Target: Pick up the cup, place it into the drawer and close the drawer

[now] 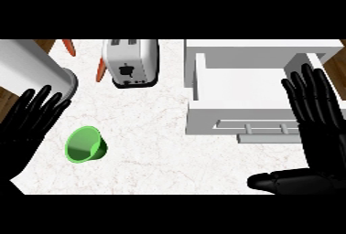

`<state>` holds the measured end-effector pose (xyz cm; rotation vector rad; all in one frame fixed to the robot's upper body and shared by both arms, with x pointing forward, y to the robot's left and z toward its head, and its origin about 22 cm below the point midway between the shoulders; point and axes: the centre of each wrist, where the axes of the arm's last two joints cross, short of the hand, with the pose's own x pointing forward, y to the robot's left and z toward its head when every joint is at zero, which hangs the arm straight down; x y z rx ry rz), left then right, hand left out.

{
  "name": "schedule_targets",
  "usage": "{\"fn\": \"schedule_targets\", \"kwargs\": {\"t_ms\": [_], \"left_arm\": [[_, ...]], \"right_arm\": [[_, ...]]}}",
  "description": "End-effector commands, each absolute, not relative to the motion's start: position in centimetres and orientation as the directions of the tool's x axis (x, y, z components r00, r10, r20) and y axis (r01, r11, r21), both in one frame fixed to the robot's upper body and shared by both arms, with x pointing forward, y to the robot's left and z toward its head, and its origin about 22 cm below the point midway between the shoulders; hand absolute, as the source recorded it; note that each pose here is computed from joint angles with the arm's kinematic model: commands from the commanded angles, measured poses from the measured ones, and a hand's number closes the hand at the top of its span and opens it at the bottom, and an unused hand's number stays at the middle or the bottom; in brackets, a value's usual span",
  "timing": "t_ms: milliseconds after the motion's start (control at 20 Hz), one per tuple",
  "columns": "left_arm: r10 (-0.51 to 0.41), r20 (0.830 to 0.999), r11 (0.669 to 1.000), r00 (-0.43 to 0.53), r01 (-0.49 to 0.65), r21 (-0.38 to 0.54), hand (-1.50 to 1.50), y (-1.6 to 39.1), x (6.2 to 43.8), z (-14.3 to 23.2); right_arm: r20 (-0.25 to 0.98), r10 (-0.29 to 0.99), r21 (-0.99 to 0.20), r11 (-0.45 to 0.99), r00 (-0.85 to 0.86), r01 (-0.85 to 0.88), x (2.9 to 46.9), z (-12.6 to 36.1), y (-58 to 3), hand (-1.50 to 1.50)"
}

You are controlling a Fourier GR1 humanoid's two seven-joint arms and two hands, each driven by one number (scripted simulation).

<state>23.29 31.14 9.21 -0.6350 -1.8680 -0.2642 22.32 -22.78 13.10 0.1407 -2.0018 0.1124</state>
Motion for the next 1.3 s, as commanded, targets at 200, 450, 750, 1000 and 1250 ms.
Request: {"fn": "schedule_targets", "kwargs": {"t_ms": [200,450,750,1000,1250], "left_arm": [[0.256,0.937,0.863,-0.239,0.493,-0.110,-1.50,32.8,22.7,7.0],[0.220,0.952,0.873,-0.212,0.478,-0.096,-1.50,32.6,21.8,6.5],[0.173,0.965,0.903,-0.197,0.424,-0.075,-1.50,33.9,22.3,3.4],[0.154,0.974,0.916,-0.167,0.395,-0.077,-1.50,33.8,23.1,0.4],[0.129,0.979,0.922,-0.157,0.383,-0.060,-1.50,37.9,25.3,-1.2]], "right_arm": [[0.907,-0.051,-0.007,0.991,-0.419,-0.135,22.8,13.2,-24.6,-1.50],[0.896,-0.038,-0.021,0.992,-0.443,-0.128,21.7,14.6,-24.2,-1.50],[0.901,-0.031,-0.032,0.990,-0.433,-0.136,21.7,14.8,-23.3,-1.50],[0.900,-0.043,-0.017,0.991,-0.433,-0.135,23.0,13.1,-22.3,-1.50],[0.907,-0.048,-0.023,0.986,-0.418,-0.164,22.7,12.7,-24.3,-1.50]]}}
